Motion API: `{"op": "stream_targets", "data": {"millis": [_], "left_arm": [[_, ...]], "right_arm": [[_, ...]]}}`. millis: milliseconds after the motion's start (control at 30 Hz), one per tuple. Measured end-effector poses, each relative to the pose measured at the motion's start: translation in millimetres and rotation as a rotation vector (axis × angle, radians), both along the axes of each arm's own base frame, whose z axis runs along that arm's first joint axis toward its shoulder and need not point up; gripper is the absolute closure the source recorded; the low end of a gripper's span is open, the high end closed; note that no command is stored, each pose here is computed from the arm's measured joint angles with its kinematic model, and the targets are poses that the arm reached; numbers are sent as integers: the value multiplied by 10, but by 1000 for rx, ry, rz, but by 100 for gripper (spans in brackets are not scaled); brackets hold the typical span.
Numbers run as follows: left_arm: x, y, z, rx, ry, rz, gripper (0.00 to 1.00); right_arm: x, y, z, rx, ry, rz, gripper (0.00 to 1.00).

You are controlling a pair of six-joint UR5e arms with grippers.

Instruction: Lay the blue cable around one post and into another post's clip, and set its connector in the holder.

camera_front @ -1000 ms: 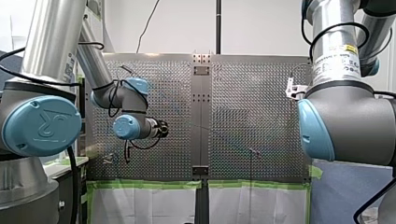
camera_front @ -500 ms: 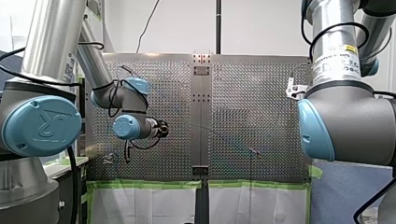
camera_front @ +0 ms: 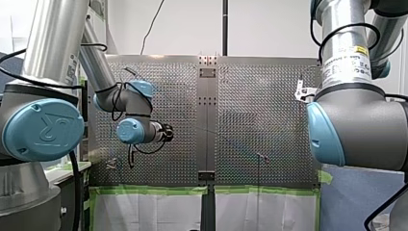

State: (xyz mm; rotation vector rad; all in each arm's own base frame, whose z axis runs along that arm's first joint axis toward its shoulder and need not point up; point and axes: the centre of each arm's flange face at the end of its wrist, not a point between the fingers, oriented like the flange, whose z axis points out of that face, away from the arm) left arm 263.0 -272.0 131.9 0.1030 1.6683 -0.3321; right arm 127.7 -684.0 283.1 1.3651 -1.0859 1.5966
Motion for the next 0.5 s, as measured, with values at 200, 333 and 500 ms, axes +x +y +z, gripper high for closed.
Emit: {"op": "stream_targets", "data": {"millis": [200,333,500], "left_arm": [[2,3,-1,0,1,1,2],[2,5,-2,1,2,1,2],[1,5,-3,1,2,1,2]], "right_arm": [[1,-1,1,-1,0,1,0],[2,0,1,-1,0,3,0],[27,6,2,-1,0,19,0]]}}
